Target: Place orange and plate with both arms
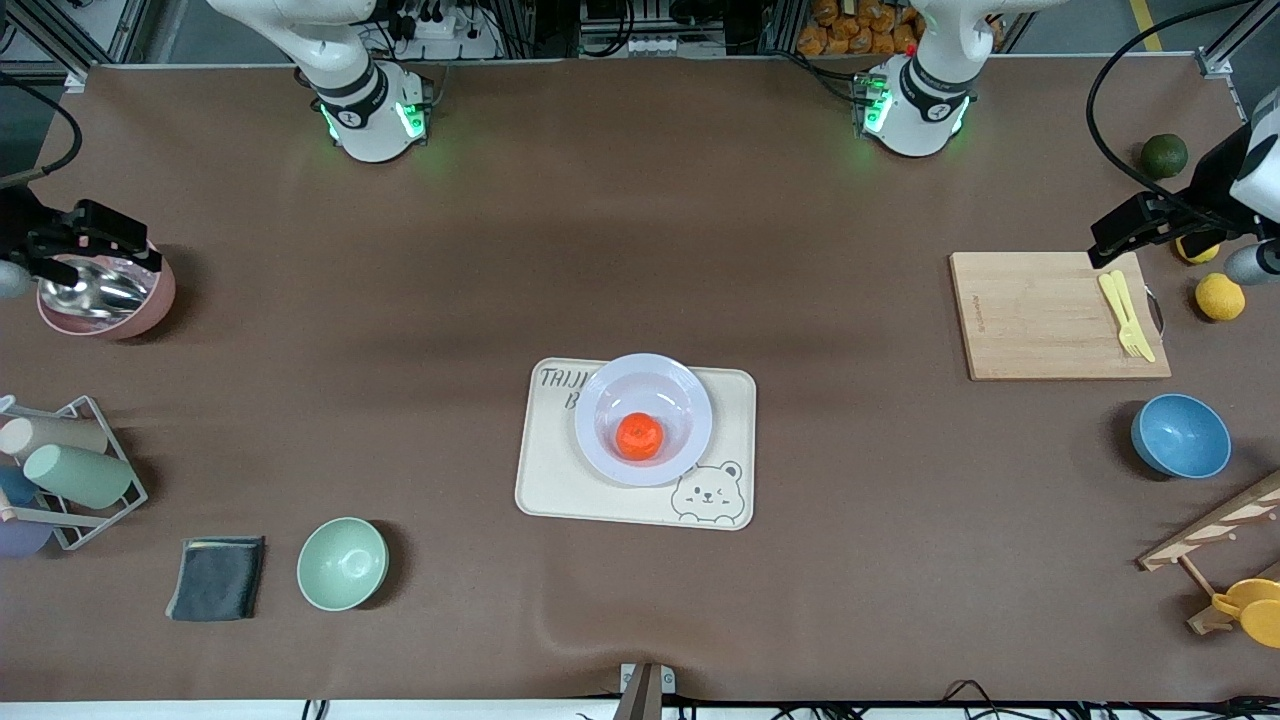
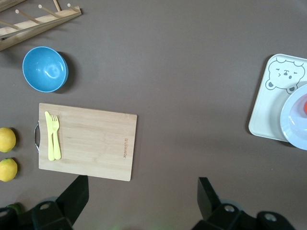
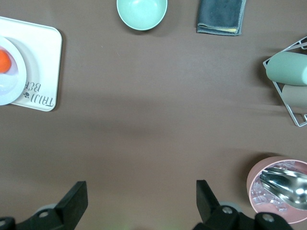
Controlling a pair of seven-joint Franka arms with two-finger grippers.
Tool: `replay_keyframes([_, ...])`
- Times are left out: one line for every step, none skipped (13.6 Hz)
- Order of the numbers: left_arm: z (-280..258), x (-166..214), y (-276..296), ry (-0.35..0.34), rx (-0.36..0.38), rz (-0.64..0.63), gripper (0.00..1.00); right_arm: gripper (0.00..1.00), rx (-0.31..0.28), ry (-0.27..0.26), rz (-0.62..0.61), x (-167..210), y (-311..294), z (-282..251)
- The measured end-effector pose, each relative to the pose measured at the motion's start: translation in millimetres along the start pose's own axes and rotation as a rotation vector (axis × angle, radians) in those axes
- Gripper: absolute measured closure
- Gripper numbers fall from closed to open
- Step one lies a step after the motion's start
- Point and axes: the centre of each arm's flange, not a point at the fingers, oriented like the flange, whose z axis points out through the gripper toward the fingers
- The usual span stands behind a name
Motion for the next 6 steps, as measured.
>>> replay_keyframes([-0.1, 0.0, 0.0, 0.0, 0.0, 0.0, 0.0, 0.0, -0.001, 0.003, 0.005, -0.8, -2.0, -1.7])
replay_keyframes([-0.5, 0.0, 0.0, 0.001, 0.0, 0.0, 0.0, 0.0, -0.001, 0.006, 0.008, -1.0, -1.9, -2.5])
replay_keyframes([-1.8, 0.0, -0.2, 0.004, -0.001, 0.0, 0.0, 0.0, -0.002, 0.01, 0.008, -0.6, -1.8, -2.6])
replay_keyframes([-3.0, 0.0, -0.5, 0.006, -0.001, -0.001, 0.0, 0.0, -0.003, 0.014, 0.007, 0.1, -2.5, -3.0])
replay_keyframes([-3.4, 0.0, -0.7, 0.007, -0.001, -0.001, 0.0, 0.0, -0.006, 0.024, 0.006, 1.2, -3.0, -3.8])
replay_keyframes([-3.4, 0.0, -0.6, 0.007, -0.001, -0.001, 0.0, 0.0, -0.009, 0.035, 0.006, 2.4, -2.6, -5.0])
